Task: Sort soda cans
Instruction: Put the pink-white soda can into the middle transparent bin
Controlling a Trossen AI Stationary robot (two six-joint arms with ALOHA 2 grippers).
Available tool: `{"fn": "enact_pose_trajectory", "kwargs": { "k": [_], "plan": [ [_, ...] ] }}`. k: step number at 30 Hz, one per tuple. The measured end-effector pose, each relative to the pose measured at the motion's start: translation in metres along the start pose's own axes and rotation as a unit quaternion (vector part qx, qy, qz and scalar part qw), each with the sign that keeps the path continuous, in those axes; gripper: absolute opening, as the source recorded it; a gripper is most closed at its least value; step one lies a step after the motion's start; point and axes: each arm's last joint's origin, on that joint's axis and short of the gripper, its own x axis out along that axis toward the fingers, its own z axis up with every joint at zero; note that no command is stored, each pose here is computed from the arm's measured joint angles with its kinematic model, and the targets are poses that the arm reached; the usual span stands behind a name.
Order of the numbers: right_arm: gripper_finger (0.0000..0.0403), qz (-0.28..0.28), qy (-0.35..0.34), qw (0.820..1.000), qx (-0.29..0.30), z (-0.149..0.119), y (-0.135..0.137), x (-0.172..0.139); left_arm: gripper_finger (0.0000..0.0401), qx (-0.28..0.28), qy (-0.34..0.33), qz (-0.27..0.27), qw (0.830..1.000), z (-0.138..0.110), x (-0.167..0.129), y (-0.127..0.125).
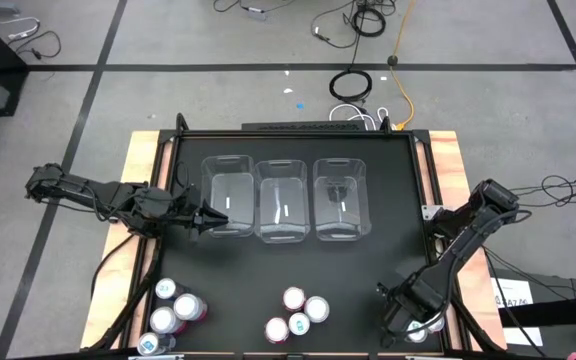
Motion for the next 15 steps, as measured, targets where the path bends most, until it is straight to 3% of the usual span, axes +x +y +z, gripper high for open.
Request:
{"fn": "enact_pose_trajectory", "kwargs": {
  "k": [10, 15],
  "plan": [
    [0.0277, 0.008, -0.007, 1.0, -0.011, 0.015, 0.0, -0.006, 0.0054, 0.0, 0.0, 0.0, 1.0, 0.0, 0.0, 0.0],
    [0.0277, 0.033, -0.053, 0.998, -0.003, 0.022, -0.006, -0.018, 0.0054, 0.0, 0.0, 0.0, 1.0, 0.0, 0.0, 0.0]
  ]
}}
